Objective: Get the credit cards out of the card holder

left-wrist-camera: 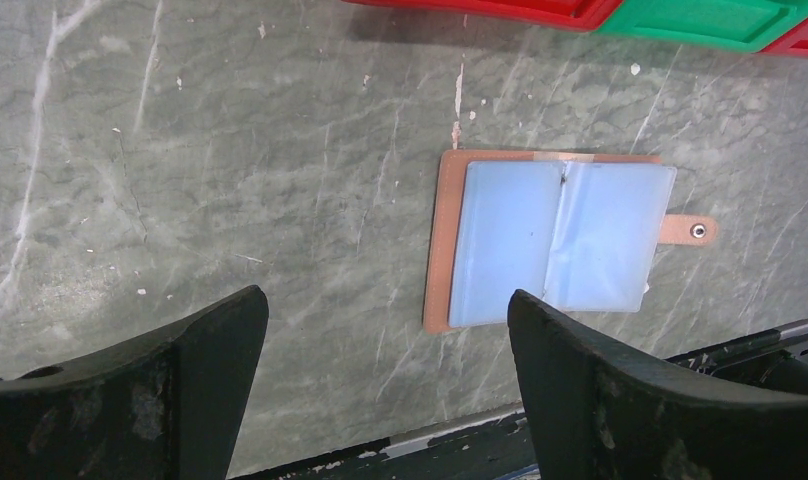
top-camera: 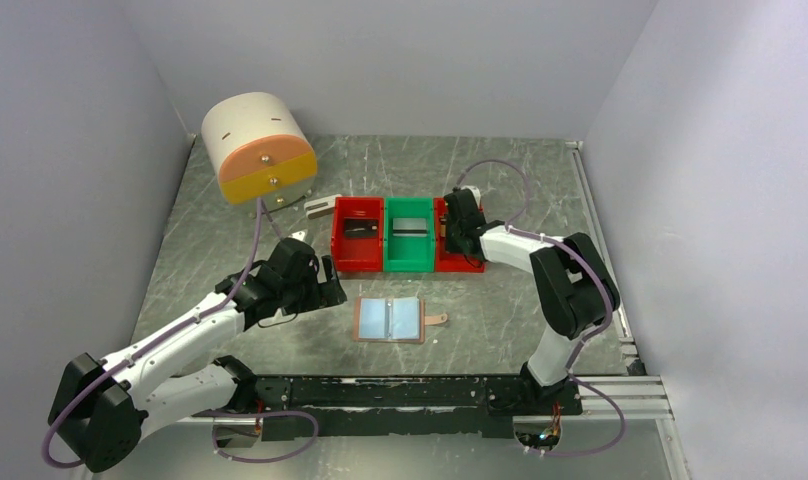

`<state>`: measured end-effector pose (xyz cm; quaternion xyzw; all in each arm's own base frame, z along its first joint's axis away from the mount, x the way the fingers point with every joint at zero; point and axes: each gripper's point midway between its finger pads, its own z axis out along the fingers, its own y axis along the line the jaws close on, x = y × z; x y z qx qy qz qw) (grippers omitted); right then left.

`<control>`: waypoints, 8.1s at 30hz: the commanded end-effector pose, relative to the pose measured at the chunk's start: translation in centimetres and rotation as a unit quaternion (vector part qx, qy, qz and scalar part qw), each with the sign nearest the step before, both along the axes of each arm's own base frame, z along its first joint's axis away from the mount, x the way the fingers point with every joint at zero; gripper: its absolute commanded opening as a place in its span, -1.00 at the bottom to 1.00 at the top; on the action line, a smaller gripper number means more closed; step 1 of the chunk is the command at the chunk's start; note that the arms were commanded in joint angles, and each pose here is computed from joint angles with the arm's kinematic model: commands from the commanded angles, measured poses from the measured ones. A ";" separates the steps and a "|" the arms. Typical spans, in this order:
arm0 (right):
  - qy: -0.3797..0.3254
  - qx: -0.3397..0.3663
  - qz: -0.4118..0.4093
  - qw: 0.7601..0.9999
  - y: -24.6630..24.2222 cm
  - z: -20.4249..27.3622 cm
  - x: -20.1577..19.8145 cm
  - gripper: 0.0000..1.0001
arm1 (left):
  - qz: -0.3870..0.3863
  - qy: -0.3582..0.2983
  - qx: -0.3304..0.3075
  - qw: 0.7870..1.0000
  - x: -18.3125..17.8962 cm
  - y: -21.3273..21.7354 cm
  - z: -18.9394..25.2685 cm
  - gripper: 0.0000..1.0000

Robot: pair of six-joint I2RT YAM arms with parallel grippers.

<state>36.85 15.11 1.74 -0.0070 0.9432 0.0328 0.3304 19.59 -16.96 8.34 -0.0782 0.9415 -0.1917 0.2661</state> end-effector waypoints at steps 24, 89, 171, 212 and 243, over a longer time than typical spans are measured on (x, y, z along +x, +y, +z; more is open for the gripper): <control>-0.075 -0.002 -0.035 0.997 -0.5 2.5 2.5 -0.67 | -0.010 0.009 -0.025 1.000 -0.3 -0.8 -0.6 0.89; -0.001 -0.069 0.136 0.988 16.0 -3.3 -19.7 0.03 | 0.128 -0.060 -0.040 0.989 -0.5 3.3 2.0 0.57; -0.260 0.071 -0.078 0.960 -9.0 23.0 -7.6 0.99 | 0.275 -0.196 0.079 0.938 4.5 13.9 16.8 0.99; -0.235 0.036 -0.116 0.964 -10.9 21.2 -8.5 0.99 | 0.270 -0.169 0.085 0.944 4.2 13.7 15.6 0.99; -0.233 0.047 -0.121 0.964 -10.8 21.2 -8.9 0.99 | 0.278 -0.201 0.081 0.936 3.9 14.4 17.3 0.99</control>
